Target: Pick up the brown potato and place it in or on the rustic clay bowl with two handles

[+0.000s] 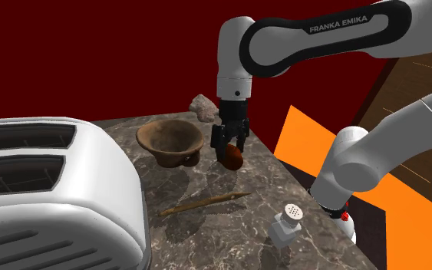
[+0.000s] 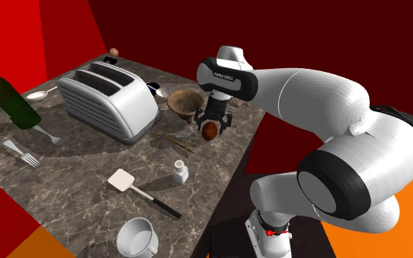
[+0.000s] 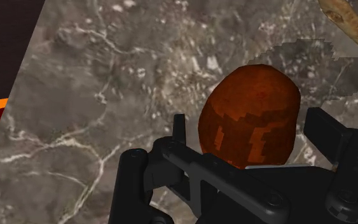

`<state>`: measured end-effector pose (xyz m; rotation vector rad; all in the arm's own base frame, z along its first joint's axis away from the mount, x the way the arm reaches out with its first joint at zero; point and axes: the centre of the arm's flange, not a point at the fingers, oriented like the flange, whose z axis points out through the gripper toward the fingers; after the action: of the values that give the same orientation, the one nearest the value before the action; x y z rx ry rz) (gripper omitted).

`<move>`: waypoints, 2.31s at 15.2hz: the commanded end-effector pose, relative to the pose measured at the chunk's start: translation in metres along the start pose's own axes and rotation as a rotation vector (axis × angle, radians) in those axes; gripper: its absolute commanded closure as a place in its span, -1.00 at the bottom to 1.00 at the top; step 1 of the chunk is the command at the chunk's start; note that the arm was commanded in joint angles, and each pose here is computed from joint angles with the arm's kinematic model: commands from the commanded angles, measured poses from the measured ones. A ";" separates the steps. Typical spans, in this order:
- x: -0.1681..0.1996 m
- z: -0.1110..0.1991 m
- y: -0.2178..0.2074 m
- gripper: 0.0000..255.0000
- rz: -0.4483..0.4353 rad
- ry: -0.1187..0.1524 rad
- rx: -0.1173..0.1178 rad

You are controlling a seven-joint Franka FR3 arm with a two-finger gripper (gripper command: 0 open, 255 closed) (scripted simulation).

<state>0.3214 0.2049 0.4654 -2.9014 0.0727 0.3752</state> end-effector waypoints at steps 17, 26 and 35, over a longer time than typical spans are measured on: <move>-0.009 -0.035 -0.008 1.00 0.000 0.000 0.000; -0.022 -0.080 -0.017 1.00 0.000 0.000 0.000; -0.034 -0.125 -0.027 1.00 0.000 0.000 0.000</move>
<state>0.3225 0.2037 0.5922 -2.9014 0.0727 0.3748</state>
